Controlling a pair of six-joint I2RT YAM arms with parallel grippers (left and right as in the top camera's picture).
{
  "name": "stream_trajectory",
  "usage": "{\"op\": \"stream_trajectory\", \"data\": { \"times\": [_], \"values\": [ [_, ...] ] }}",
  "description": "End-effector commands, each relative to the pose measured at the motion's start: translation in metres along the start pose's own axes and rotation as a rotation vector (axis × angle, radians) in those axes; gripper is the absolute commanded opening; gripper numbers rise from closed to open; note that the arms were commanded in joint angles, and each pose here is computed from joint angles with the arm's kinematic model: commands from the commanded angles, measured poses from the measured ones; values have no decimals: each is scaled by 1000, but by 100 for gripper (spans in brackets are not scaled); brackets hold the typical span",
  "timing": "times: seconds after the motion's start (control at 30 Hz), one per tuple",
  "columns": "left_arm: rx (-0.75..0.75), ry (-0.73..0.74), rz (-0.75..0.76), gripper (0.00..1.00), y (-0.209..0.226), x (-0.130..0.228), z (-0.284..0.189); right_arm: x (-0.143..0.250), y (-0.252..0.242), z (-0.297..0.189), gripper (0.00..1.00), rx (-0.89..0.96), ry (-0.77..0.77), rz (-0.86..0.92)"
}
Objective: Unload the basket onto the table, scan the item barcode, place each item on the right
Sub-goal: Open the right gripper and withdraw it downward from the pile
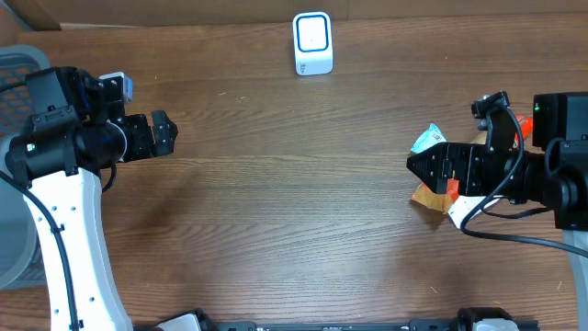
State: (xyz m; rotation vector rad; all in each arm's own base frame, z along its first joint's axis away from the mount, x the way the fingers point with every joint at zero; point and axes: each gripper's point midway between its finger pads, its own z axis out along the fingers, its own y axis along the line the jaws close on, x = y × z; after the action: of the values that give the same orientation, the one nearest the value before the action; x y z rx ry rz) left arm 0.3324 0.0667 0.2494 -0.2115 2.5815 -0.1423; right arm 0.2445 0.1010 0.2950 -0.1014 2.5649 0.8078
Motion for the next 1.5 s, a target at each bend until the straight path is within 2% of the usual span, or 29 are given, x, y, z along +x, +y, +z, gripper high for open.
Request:
{"op": "stream_trajectory", "data": {
  "times": [0.0, 0.5, 0.67, 0.9, 1.03, 1.47],
  "values": [
    [11, -36, 35, 100, -5, -6, -10, -5, 5, -4, 100, -5, -19, -9],
    [11, -36, 35, 100, -5, -6, -10, -4, 5, -4, 100, -5, -19, -10],
    [11, -36, 35, 100, -5, -6, -10, 1, 14, -20, 100, -4, -76, -49],
    [11, -36, 35, 100, -5, -6, -10, -9, 8, -65, 100, 163, -334, -162],
    [11, -36, 35, 100, -5, -6, -10, -2, 12, -80, 100, 177, -448, -213],
    [11, -36, 35, 100, -5, -6, -10, -3, 1, -54, 100, 117, -832, -434]
  ]
}}
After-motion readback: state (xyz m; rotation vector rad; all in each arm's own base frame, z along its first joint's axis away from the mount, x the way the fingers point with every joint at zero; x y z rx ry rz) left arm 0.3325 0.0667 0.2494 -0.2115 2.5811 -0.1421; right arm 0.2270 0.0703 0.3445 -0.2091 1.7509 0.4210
